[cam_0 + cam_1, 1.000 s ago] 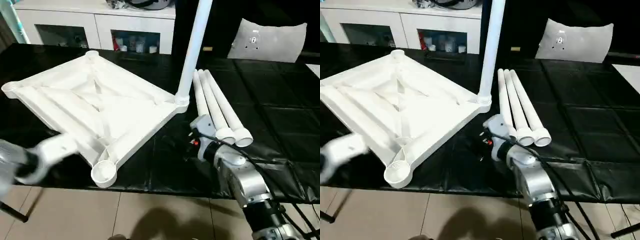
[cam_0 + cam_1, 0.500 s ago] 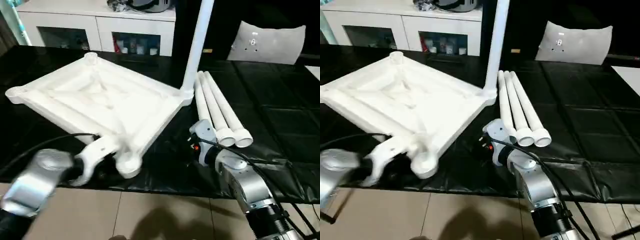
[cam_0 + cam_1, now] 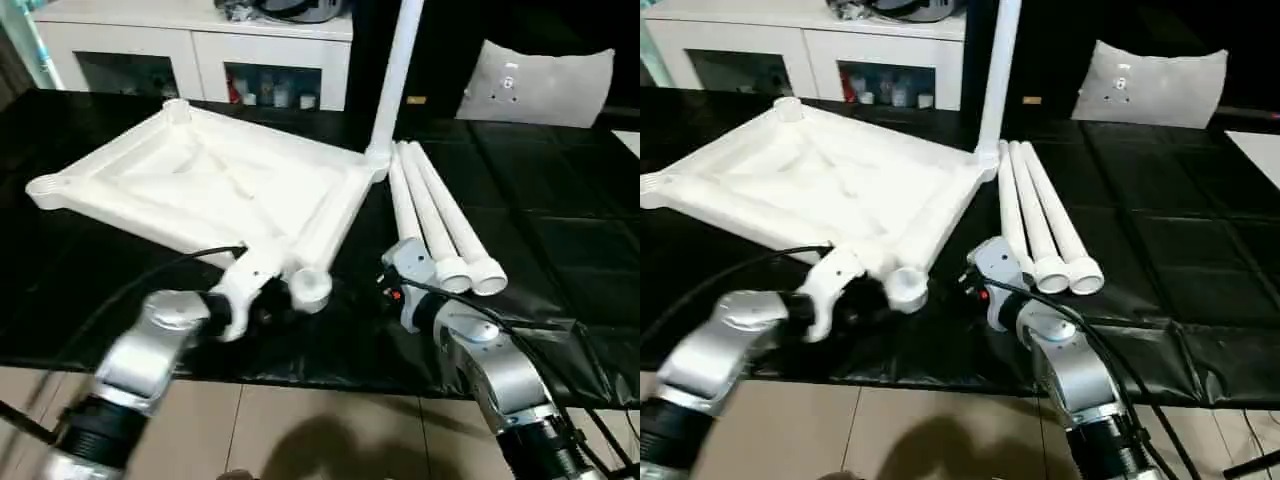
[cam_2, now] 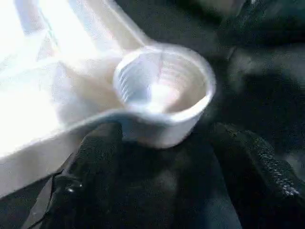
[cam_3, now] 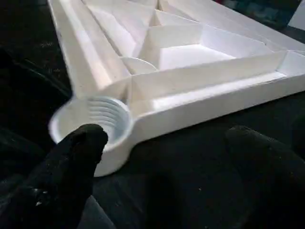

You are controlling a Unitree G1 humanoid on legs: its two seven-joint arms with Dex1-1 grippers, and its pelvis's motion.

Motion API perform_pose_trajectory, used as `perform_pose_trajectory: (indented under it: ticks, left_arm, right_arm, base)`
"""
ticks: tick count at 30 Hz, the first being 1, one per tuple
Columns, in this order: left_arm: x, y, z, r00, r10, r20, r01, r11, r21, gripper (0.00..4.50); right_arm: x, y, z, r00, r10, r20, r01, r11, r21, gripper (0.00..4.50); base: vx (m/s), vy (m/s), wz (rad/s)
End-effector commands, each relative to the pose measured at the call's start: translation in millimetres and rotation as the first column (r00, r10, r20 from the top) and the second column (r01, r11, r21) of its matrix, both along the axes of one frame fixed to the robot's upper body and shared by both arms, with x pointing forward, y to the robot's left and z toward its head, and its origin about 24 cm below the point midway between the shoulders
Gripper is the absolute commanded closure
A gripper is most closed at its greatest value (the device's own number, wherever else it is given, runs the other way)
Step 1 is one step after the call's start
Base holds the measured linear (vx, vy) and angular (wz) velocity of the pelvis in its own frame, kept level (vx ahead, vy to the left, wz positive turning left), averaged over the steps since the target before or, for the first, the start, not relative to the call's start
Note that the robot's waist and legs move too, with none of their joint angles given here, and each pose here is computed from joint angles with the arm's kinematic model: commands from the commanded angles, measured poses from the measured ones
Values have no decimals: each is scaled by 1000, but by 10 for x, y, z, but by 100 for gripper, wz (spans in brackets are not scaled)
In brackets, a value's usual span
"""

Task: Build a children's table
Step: Rotate table base, then pick table leg

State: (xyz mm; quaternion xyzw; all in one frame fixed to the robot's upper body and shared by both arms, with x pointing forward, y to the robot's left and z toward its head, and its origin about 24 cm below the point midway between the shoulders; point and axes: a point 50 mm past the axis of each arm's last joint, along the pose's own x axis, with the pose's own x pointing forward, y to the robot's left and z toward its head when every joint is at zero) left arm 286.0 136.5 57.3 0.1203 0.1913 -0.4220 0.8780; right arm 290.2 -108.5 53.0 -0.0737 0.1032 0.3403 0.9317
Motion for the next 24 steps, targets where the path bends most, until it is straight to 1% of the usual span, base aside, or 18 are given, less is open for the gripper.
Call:
perform_pose_trajectory:
  ticks: [1,4,7,8,10,11,12,13,15,17,19,20,21,22,23,24]
  left_arm:
    - [-26,36,1,999,8,40,-9,1000,17,121]
    - [-76,69,17,999,20,50,-20,1000,9,121]
    - [-174,107,102,997,22,67,-20,999,-32,121]
    - [-227,113,164,998,5,59,-1,998,-64,100]
    - [-270,115,223,998,-7,58,12,996,-87,85]
    - [-289,108,257,997,-15,70,21,995,-95,85]
    - [-292,95,293,996,-8,93,17,995,-102,70]
    - [-289,82,320,994,6,112,6,994,-110,70]
    - [-277,42,372,990,38,136,-18,990,-141,46]
    - [-294,-9,388,992,33,123,-12,986,-164,36]
    - [-309,-55,391,993,-8,121,25,990,-137,13]
    - [-309,-58,391,993,-12,121,28,991,-134,5]
    - [-310,-65,402,992,-24,125,39,992,-121,2]
    - [-310,-71,413,991,-34,127,48,993,-110,1]
    - [-316,-76,433,990,-55,129,67,994,-90,1]
    - [-318,-74,447,989,-65,134,75,994,-75,1]
  right_arm:
    - [27,-70,71,998,-57,21,57,998,11,0]
    - [67,-93,119,994,-111,24,111,994,26,0]
    - [174,-147,224,973,-227,50,226,974,15,0]
    - [252,-184,280,955,-293,52,293,956,4,0]
    - [326,-230,333,934,-354,53,356,935,-14,0]
    - [364,-252,361,923,-382,50,383,924,-16,0]
    - [399,-272,387,914,-404,46,405,914,-15,0]
    - [422,-286,404,908,-417,43,417,909,-13,0]
    - [460,-292,416,909,-416,10,416,909,-1,0]
    - [517,-297,429,909,-415,-21,415,910,-4,0]
    - [628,-311,465,890,-447,-88,450,893,11,0]
    - [638,-311,470,889,-448,-93,451,893,13,0]
    - [683,-301,477,885,-447,-126,453,892,14,0]
    - [724,-289,475,881,-446,-154,452,892,3,0]
    - [792,-271,450,872,-453,-184,450,891,-62,0]
    - [835,-252,445,872,-450,-192,442,893,-84,0]
  base:
    - [0,0,0]
    - [0,0,0]
    - [0,0,0]
    - [0,0,0]
    - [0,0,0]
    - [0,0,0]
    - [0,0,0]
    - [0,0,0]
    - [0,0,0]
    - [0,0,0]
    - [0,0,0]
    - [0,0,0]
    - [0,0,0]
    - [0,0,0]
    - [0,0,0]
    - [0,0,0]
